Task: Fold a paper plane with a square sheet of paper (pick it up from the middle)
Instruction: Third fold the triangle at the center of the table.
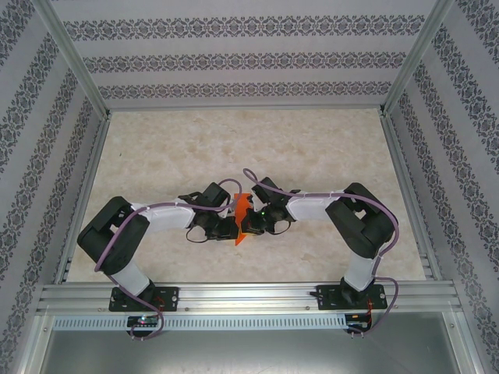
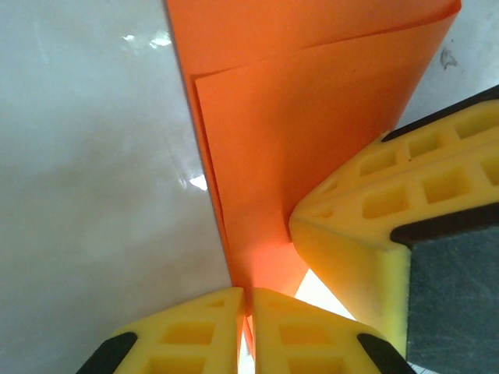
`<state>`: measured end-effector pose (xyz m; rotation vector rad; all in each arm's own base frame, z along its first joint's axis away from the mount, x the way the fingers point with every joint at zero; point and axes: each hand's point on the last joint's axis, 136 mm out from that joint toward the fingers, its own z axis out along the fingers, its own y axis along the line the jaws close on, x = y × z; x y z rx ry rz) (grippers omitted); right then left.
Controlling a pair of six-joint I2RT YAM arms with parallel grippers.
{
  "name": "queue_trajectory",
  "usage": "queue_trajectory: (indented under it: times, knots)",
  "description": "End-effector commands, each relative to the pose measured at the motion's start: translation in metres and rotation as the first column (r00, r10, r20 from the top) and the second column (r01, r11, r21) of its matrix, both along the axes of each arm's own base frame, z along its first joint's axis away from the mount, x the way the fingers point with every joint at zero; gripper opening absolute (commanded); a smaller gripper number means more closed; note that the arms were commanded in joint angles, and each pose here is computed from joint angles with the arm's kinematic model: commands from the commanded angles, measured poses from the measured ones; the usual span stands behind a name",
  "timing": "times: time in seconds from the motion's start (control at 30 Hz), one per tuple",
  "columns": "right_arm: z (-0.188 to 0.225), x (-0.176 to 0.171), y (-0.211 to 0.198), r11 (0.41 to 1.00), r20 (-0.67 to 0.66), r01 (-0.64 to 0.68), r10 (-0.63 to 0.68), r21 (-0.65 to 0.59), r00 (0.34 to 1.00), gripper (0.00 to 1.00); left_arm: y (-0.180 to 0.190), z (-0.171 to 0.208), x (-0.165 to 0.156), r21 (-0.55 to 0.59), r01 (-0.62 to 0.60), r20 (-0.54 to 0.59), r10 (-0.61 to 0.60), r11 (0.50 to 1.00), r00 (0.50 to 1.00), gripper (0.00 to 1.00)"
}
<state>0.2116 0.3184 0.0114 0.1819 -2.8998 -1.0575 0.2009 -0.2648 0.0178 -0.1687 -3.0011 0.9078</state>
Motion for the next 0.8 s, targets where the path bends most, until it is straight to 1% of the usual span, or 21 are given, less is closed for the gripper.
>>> queue_trajectory:
  times: [0.0,0.1,0.17,0.27,0.43,0.57,0.7,0.77]
  knots:
    - [-0.034,-0.004,-0.024,0.989,-0.013,0.029,-0.031,-0.144,0.999,0.05,0.004,0.015,0.0,0.017,0.005,0.048,-0.006,1.0,0.999,0.16]
    - [-0.034,-0.002,-0.024,0.989,-0.014,0.031,-0.033,-0.147,0.999,0.05,-0.005,0.037,0.003,-0.064,-0.004,0.079,0.009,0.998,0.997,0.2]
    - [-0.034,-0.002,-0.024,0.989,-0.016,0.034,-0.037,-0.144,0.999,0.05,-0.013,0.047,0.003,-0.119,-0.007,0.08,0.017,0.993,0.997,0.2]
    - [-0.034,0.0,-0.025,0.989,-0.019,0.044,-0.047,-0.139,0.999,0.05,-0.021,0.048,0.003,-0.147,-0.015,0.064,0.025,0.989,0.998,0.15]
    - [-0.032,0.001,-0.023,0.991,-0.022,0.052,-0.055,-0.126,0.998,0.05,-0.026,0.025,-0.003,-0.124,-0.029,0.005,0.03,0.992,1.0,0.08]
    - [-0.033,0.001,-0.025,0.99,-0.027,0.056,-0.06,-0.128,0.998,0.05,-0.038,0.018,-0.006,-0.158,-0.023,-0.005,0.022,0.987,1.0,0.08]
    - [-0.033,0.001,-0.025,0.991,-0.029,0.059,-0.063,-0.123,0.998,0.05,-0.028,0.0,-0.008,-0.076,-0.037,-0.013,0.036,0.996,0.999,0.05]
    - [-0.032,0.002,-0.026,0.991,-0.027,0.064,-0.068,-0.121,0.997,0.05,-0.024,-0.005,-0.012,-0.065,-0.04,-0.018,0.039,0.997,0.999,0.05]
